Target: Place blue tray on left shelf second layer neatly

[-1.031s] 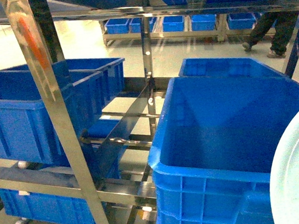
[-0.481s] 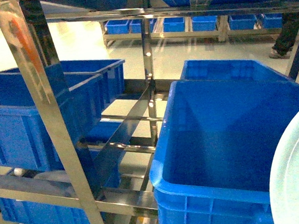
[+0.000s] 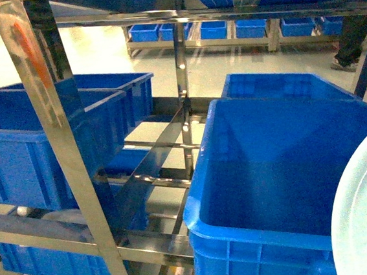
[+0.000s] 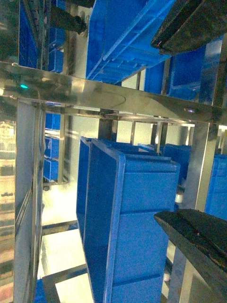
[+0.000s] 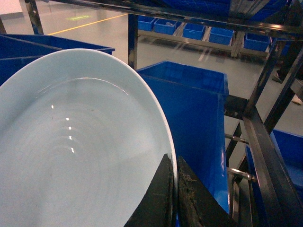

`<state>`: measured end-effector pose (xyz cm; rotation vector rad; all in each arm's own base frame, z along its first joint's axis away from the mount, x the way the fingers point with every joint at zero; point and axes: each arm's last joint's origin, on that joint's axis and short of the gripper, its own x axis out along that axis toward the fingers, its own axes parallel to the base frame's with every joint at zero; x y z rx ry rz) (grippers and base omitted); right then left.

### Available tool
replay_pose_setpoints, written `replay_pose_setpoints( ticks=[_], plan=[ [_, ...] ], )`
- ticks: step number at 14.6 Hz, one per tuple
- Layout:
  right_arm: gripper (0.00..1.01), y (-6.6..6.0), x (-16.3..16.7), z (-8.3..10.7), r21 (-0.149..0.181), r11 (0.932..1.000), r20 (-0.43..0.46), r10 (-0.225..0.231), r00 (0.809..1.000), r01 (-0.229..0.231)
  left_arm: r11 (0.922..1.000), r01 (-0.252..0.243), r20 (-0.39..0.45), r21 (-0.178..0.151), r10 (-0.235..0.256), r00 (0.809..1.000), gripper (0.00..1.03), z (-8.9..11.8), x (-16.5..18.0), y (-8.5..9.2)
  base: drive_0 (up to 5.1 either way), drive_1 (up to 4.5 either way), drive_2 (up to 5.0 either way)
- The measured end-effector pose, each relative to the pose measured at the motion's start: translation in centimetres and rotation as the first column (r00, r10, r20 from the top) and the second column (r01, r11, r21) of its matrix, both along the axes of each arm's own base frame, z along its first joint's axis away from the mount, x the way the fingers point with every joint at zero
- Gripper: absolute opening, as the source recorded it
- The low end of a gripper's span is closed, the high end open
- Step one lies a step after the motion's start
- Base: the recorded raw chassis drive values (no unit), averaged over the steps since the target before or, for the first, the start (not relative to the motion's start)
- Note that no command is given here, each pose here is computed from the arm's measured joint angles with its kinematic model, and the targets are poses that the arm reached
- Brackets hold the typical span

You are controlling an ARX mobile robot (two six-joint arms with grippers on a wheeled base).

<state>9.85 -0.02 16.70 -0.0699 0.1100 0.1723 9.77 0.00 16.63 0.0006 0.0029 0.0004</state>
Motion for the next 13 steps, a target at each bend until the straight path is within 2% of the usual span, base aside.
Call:
replay_pose_setpoints(
  ticks=[13],
  plan=[
    [0.02, 0.08, 0.03, 0.11, -0.003, 1.0, 0.011, 0.008, 1.0, -0.008, 1.0, 0.0, 0.0, 0.0, 0.0, 1.0, 0.98, 0.0, 0.0, 0.0, 0.0, 0.0, 0.0]
  ],
)
